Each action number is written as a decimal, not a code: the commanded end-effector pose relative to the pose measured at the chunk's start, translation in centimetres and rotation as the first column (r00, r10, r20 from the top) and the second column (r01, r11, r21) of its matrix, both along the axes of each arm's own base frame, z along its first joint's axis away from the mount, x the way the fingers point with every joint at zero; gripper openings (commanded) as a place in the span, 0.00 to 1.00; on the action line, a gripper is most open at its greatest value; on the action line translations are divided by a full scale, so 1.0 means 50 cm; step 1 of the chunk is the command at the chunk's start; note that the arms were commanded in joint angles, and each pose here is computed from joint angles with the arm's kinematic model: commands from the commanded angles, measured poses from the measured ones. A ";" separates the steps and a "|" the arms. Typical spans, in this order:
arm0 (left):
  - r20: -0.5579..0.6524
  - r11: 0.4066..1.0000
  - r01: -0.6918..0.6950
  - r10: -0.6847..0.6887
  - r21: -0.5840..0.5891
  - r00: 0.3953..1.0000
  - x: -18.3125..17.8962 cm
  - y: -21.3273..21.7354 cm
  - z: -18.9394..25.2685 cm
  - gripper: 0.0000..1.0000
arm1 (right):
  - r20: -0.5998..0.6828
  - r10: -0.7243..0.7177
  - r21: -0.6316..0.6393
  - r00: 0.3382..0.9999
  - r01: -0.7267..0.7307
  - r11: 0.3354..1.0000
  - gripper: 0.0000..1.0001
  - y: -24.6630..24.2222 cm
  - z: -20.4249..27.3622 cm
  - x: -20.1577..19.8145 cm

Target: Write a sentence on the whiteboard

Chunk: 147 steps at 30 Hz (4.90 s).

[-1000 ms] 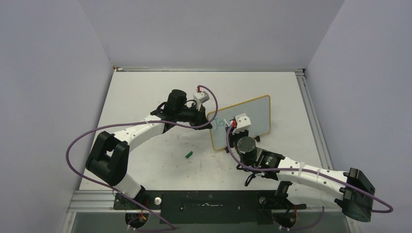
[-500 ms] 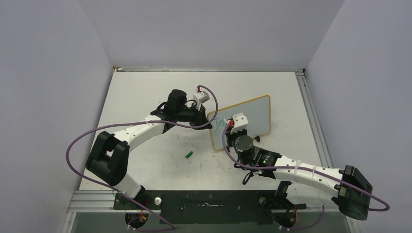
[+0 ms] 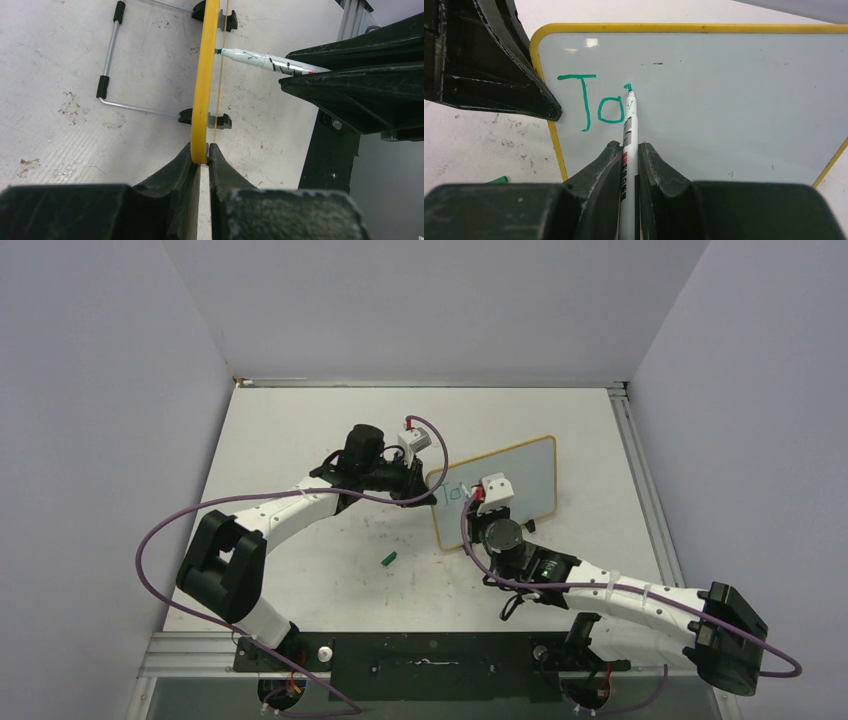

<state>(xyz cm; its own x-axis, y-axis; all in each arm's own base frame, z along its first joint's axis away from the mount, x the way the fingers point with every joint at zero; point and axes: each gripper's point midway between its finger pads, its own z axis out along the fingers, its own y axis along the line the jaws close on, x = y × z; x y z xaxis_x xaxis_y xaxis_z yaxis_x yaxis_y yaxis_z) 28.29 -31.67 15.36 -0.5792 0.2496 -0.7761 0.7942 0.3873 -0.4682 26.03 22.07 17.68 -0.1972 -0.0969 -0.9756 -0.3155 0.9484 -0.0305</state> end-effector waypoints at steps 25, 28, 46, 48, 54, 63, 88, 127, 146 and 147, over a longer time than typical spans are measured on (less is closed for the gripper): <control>0.025 0.998 0.053 -0.052 -0.032 0.998 -0.022 -0.009 0.029 0.00 | 0.060 -0.036 0.014 0.998 0.035 0.999 0.05 -0.022 0.046 0.010; 0.024 0.998 0.053 -0.052 -0.031 0.998 -0.022 -0.008 0.028 0.00 | 0.071 -0.039 0.011 0.997 0.038 0.999 0.05 -0.022 0.053 0.016; 0.023 0.998 0.053 -0.052 -0.029 0.998 -0.021 -0.010 0.026 0.00 | 0.058 -0.034 -0.001 0.998 0.034 0.999 0.05 -0.026 0.043 0.029; 0.021 0.998 0.054 -0.053 -0.029 0.998 -0.022 -0.010 0.025 0.00 | 0.046 -0.027 0.000 0.999 0.027 1.000 0.05 -0.023 0.033 0.026; 0.021 0.998 0.054 -0.053 -0.030 0.998 -0.022 -0.010 0.026 0.00 | 0.008 -0.006 0.001 1.000 0.006 1.000 0.05 -0.014 0.001 0.010; 0.021 0.998 0.054 -0.053 -0.030 0.998 -0.022 -0.010 0.026 0.00 | -0.031 0.001 0.005 1.000 -0.001 1.000 0.05 -0.012 -0.032 -0.008; 0.027 0.998 0.053 -0.052 -0.032 0.998 -0.022 -0.010 0.031 0.00 | -0.105 0.083 -0.006 0.991 -0.084 0.996 0.05 0.037 -0.097 -0.068; 0.024 0.998 0.057 -0.056 -0.019 0.998 -0.023 -0.008 0.025 0.00 | 0.008 0.043 0.132 0.999 -0.044 0.990 0.05 -0.092 0.036 -0.002; 0.007 0.998 0.062 -0.062 0.007 0.998 -0.027 -0.013 0.007 0.00 | 0.018 -0.016 0.126 1.000 0.013 0.992 0.05 -0.105 0.031 0.016; 0.006 0.998 0.061 -0.061 0.008 0.998 -0.027 -0.012 0.006 0.00 | 0.018 -0.018 0.123 1.000 0.015 0.992 0.05 -0.105 0.030 0.018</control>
<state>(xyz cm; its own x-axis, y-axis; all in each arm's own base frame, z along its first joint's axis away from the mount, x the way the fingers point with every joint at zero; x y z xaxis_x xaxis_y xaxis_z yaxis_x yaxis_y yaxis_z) 27.97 -31.85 15.45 -0.5652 0.2598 -0.7830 0.8074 0.3692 -0.4603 26.15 16.74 17.99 -0.2192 -0.0046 -0.9757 -0.3195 0.9452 0.0673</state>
